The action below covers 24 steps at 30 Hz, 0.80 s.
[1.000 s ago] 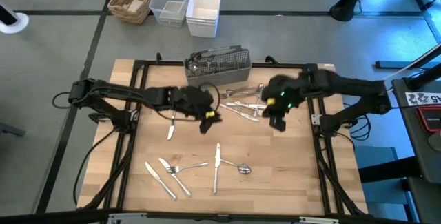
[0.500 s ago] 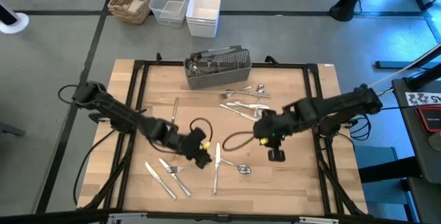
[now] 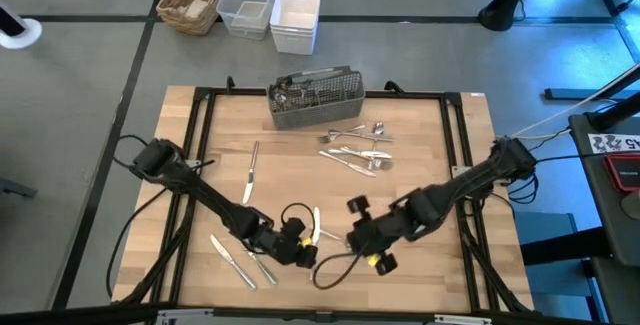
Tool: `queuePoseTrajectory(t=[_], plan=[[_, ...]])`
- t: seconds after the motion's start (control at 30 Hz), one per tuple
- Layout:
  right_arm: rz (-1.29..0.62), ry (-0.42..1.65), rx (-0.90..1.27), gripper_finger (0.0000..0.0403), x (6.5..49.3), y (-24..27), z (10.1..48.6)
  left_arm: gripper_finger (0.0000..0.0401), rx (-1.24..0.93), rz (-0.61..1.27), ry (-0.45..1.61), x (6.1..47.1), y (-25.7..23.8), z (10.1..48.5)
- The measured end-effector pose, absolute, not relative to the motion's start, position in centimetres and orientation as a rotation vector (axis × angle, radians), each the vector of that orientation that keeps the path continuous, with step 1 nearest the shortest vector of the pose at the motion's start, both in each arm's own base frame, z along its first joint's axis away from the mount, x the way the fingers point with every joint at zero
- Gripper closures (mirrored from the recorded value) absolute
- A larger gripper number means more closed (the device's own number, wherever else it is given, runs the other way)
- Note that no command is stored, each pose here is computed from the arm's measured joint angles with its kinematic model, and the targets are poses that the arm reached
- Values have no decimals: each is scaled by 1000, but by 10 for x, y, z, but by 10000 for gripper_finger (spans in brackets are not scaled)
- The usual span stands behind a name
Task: Sort silverware
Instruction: Put the silver knife into the silverware rack
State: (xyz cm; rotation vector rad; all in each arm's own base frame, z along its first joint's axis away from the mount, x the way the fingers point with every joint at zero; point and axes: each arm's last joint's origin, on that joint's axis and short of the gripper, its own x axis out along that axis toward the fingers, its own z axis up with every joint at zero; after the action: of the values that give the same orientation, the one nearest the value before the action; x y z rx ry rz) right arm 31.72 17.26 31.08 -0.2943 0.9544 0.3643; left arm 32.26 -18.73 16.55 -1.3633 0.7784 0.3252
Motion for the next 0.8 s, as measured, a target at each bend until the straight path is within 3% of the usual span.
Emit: queuePoseTrajectory(t=[0.27,0.53,0.8], plan=[[418,1055,-373,350,342,186,262,274,-1377,394,772,327,-187,146],[481,1025,-483,350,369,200,216,274,-1376,484,726,331,-174,144],[486,1024,-543,350,367,199,219,274,-1335,576,746,326,-170,138]])
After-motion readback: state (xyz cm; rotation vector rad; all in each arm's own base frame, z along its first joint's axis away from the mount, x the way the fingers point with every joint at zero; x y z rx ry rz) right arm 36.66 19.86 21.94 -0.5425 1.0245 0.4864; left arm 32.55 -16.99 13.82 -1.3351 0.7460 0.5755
